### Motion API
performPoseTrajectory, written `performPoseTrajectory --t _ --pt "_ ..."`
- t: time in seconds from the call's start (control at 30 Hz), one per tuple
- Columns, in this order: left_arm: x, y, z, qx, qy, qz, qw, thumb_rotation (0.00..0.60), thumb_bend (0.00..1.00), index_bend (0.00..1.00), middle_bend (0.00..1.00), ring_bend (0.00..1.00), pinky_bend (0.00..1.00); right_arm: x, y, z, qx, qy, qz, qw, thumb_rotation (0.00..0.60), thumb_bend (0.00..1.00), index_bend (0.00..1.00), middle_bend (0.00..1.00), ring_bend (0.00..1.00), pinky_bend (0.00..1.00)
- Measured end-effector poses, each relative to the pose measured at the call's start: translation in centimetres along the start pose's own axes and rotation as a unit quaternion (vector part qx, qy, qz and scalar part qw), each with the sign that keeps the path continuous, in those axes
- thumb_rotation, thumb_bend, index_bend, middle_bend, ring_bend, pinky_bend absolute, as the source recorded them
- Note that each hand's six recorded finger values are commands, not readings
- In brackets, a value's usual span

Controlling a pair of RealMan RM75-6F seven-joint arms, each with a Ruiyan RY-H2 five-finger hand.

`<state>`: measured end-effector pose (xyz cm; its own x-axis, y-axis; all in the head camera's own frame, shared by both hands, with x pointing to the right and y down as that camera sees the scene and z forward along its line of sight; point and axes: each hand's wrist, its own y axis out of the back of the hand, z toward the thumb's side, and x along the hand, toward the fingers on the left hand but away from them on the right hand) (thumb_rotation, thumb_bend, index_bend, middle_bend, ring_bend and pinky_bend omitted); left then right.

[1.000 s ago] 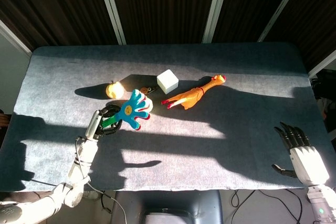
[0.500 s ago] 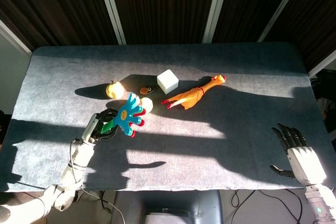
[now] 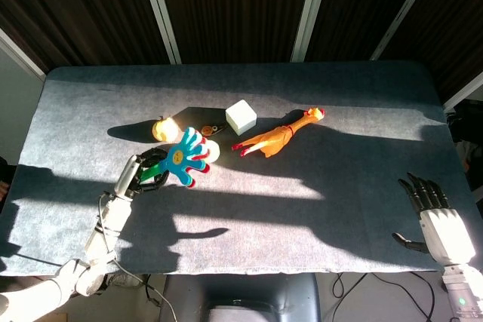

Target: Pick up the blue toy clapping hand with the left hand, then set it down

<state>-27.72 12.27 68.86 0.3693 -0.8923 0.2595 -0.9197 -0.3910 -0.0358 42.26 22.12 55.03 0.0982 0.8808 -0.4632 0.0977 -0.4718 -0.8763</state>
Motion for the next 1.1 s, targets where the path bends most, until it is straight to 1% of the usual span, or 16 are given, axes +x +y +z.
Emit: performPoseTrajectory --t 0.07,0.13,0.23,0.3,0.4,0.47,0.5,0.53,0.6,0.63,0.73,0.83,0.93,1.0,1.03,1.1 --pt "0.5 0.8 1.9 -0.100 -0.022 0.024 0.9945 0.600 0.61 0.81 0.80 0.69 0.74 0.0 0.2 -0.1 -0.001 -0.002 -0.005 1.0000 0.600 0.19 0.00 0.00 0.00 0.00" --pt "0.8 1.1 3.6 -0.184 -0.043 0.034 0.9814 0.600 0.60 0.81 0.80 0.69 0.74 0.0 0.4 -0.2 -0.001 -0.005 -0.010 0.9999 0.600 0.19 0.00 0.00 0.00 0.00" --pt "0.8 1.7 4.9 -0.232 -0.058 0.032 0.9705 0.600 0.60 0.81 0.80 0.69 0.74 0.1 0.5 -0.3 -0.002 -0.006 -0.012 0.9999 0.600 0.19 0.00 0.00 0.00 0.00" --pt "0.6 1.6 5.0 -0.226 -0.056 0.022 0.9723 0.600 0.60 0.81 0.80 0.69 0.74 0.2 0.5 -0.2 -0.002 -0.004 -0.010 0.9999 0.600 0.19 0.00 0.00 0.00 0.00" --pt "0.1 1.0 4.1 -0.170 -0.036 -0.002 0.9847 0.600 0.60 0.81 0.79 0.69 0.75 0.2 0.3 -0.1 0.001 -0.002 -0.005 1.0000 0.600 0.19 0.00 0.00 0.00 0.00" --pt "-0.4 0.2 2.8 -0.098 -0.014 -0.024 0.9948 0.600 0.60 0.81 0.79 0.69 0.75 0.2 0.0 0.0 0.002 0.000 0.001 1.0000 0.600 0.19 0.00 0.00 0.00 0.00" --pt "-0.6 -0.1 2.1 -0.060 -0.003 -0.035 0.9976 0.600 0.60 0.81 0.79 0.69 0.75 0.2 -0.2 0.1 0.003 0.001 0.005 1.0000 0.600 0.19 0.00 0.00 0.00 0.00" --pt "-1.0 -0.6 1.1 -0.006 0.011 -0.051 0.9986 0.600 0.60 0.81 0.79 0.69 0.75 0.2 -0.3 0.1 0.003 0.002 0.008 1.0000 0.600 0.19 0.00 0.00 0.00 0.00" --pt "-1.5 -1.2 -0.4 0.075 0.026 -0.074 0.9941 0.600 0.60 0.81 0.79 0.69 0.74 0.2 -0.4 0.2 0.006 0.003 0.011 0.9999 0.600 0.19 0.00 0.00 0.00 0.00" --pt "-1.8 -1.5 -1.4 0.127 0.033 -0.087 0.9875 0.600 0.60 0.81 0.79 0.69 0.74 0.2 -0.3 0.1 0.006 0.002 0.011 0.9999 0.600 0.19 0.00 0.00 0.00 0.00" --pt "-2.0 -1.8 -3.0 0.221 0.043 -0.106 0.9686 0.600 0.59 0.81 0.79 0.69 0.74 0.2 -0.3 0.0 0.004 -0.001 0.011 0.9999 0.600 0.19 0.00 0.00 0.00 0.00" --pt "-2.2 -2.5 -4.3 0.251 0.060 -0.124 0.9581 0.600 0.58 0.81 0.79 0.68 0.74 0.1 -0.3 0.0 0.004 -0.001 0.012 0.9999 0.600 0.19 0.00 0.00 0.00 0.00" --pt "-2.4 -2.8 -5.8 0.246 0.086 -0.136 0.9557 0.600 0.58 0.81 0.78 0.65 0.69 0.2 -0.4 0.1 0.004 0.001 0.015 0.9999 0.600 0.19 0.00 0.00 0.00 0.00" --pt "-2.6 -2.9 -6.6 0.246 0.101 -0.140 0.9538 0.600 0.58 0.81 0.76 0.56 0.58 0.3 -0.4 0.2 0.003 0.003 0.016 0.9999 0.600 0.19 0.00 0.00 0.00 0.00" --pt "-2.7 -2.8 -7.3 0.253 0.111 -0.143 0.9503 0.600 0.59 0.79 0.74 0.52 0.51 0.3 -0.4 0.2 0.003 0.003 0.016 0.9999 0.600 0.19 0.00 0.00 0.00 0.00" --pt "-2.8 -2.5 -8.3 0.275 0.123 -0.146 0.9423 0.600 0.58 0.72 0.65 0.40 0.32 0.3 -0.5 0.2 0.003 0.005 0.018 0.9998 0.600 0.19 0.00 0.00 0.00 0.00"
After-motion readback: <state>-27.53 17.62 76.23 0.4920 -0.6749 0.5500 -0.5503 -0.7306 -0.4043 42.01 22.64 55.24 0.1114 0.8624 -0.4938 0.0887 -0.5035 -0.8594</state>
